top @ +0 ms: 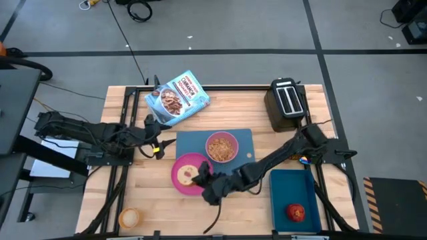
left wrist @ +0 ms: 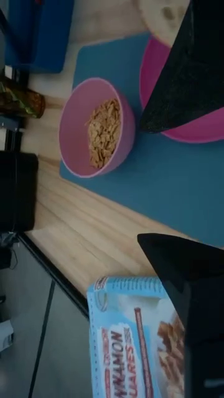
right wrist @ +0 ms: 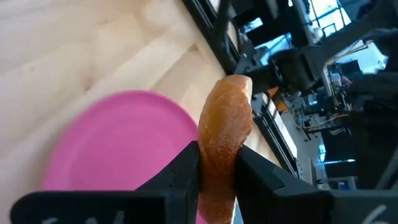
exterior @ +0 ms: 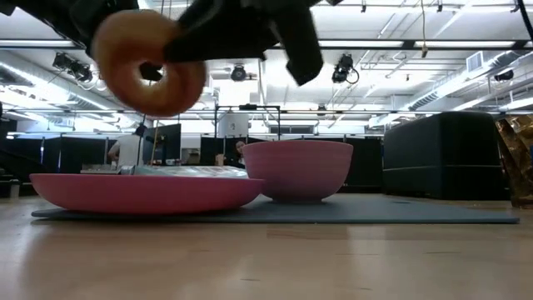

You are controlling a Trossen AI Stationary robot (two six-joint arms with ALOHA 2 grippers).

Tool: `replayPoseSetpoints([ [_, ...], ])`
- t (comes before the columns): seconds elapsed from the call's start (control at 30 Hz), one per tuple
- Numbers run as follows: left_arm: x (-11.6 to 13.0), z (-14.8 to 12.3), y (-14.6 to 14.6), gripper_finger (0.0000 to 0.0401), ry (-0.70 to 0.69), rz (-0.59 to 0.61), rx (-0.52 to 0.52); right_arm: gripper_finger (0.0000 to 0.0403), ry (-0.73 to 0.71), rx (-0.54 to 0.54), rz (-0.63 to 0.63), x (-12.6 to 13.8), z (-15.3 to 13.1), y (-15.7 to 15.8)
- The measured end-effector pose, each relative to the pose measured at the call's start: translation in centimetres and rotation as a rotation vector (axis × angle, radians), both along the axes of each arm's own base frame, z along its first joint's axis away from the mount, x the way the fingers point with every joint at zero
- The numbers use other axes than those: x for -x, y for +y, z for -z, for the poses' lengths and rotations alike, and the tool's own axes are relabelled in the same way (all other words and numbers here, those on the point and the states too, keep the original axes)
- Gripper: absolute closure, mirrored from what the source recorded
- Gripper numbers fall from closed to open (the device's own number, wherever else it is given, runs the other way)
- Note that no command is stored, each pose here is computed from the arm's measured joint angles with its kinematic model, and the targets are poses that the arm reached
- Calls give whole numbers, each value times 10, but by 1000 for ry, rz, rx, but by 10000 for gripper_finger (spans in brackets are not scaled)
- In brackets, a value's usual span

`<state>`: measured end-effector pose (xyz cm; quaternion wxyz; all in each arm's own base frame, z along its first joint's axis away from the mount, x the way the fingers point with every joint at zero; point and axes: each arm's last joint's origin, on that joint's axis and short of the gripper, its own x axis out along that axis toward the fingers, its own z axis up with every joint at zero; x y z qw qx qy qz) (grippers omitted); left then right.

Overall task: Arrange a breakfast setting
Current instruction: Put the toasted bread on the pink plate, then put the orange cup on the top right of the blue placemat

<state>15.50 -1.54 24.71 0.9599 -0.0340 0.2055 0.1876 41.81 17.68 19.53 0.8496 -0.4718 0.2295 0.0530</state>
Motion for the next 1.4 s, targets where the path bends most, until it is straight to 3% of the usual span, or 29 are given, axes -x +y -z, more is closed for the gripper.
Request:
replayPoseSetpoints([
  [0.1, 0, 0, -5, 115, -13, 25, 33, 313, 27, 27, 15, -5, 16, 5],
  [0.3, 2, -3, -26, 115, -38, 232, 86, 313, 71, 64, 39, -8, 37, 5],
  [0.5, 4, -10, -44, 115, -111, 343, 109, 313, 121, 82, 36, -10, 53, 1],
  [0.73, 7, -12, -52, 115, -133, 380, 133, 313, 141, 86, 47, -13, 55, -9],
  [0.9, 8, -12, -53, 115, -137, 366, 130, 306, 198, 31, -10, -14, 59, -15],
  [1.23, 8, -12, -53, 115, -137, 369, 127, 235, 182, -23, 15, -13, 58, -12],
  [1.4, 8, -12, -53, 115, -134, 378, 104, 177, 120, 56, 105, -10, 49, 3],
])
